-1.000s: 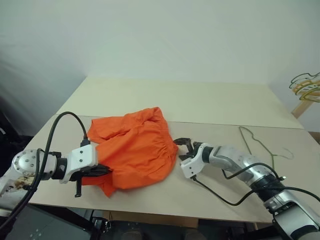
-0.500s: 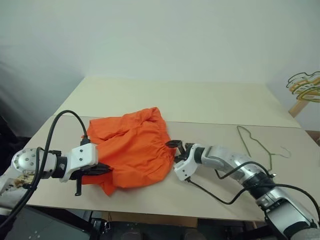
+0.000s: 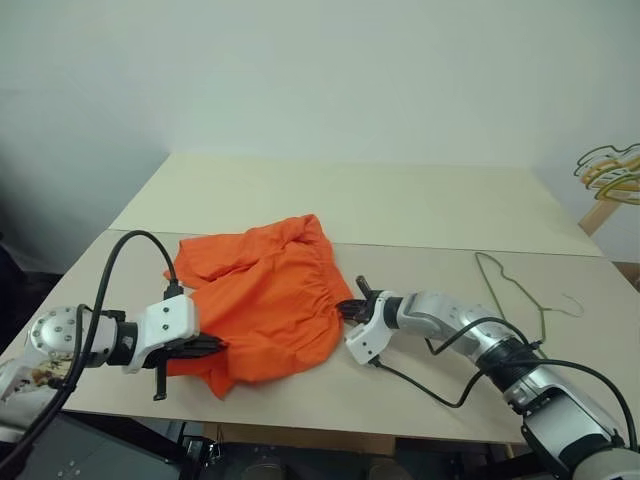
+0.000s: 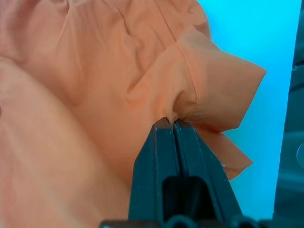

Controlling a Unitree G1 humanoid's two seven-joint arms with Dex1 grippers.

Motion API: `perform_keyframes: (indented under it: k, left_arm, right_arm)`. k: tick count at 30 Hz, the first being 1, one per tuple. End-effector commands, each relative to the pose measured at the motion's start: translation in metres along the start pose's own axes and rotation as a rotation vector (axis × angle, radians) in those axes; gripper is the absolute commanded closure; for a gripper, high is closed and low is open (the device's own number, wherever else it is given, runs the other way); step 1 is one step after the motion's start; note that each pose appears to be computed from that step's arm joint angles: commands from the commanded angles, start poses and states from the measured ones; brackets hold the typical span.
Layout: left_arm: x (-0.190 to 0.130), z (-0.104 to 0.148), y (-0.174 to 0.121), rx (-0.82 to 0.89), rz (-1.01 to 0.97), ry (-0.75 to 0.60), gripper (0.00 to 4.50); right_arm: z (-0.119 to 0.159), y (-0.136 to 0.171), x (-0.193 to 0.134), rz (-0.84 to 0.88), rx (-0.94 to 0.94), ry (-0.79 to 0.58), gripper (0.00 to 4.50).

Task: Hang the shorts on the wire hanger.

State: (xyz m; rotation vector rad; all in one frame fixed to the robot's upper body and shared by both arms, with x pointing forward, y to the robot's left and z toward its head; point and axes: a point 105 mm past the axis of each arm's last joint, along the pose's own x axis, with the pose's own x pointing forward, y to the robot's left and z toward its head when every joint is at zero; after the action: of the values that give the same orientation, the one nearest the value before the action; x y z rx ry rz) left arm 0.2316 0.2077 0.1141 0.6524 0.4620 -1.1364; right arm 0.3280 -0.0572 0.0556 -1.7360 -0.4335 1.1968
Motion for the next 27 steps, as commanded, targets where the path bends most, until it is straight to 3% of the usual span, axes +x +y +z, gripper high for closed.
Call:
perform_keyframes:
  k: [1, 6, 17, 27]
  left_arm:
    - [-0.004, 0.001, 0.010, -0.012, 0.103, 0.002, 4.50]
    - [-0.002, -0.013, 0.017, 0.032, 0.129, 0.064, 4.50]
    - [0.024, 0.013, 0.053, 0.227, 0.085, 0.014, 4.50]
    - [0.056, 0.039, 0.091, 0.401, 0.041, -0.032, 4.50]
  right_arm:
    - [0.001, -0.018, 0.000, -0.049, 0.003, -0.012, 4.46]
    - [-0.005, -0.018, 0.000, -0.048, 0.028, 0.020, 4.46]
    - [-0.068, -0.013, -0.044, -0.096, 0.136, 0.360, 4.46]
    - [-0.050, 0.020, -0.093, -0.026, 0.276, 0.528, 4.46]
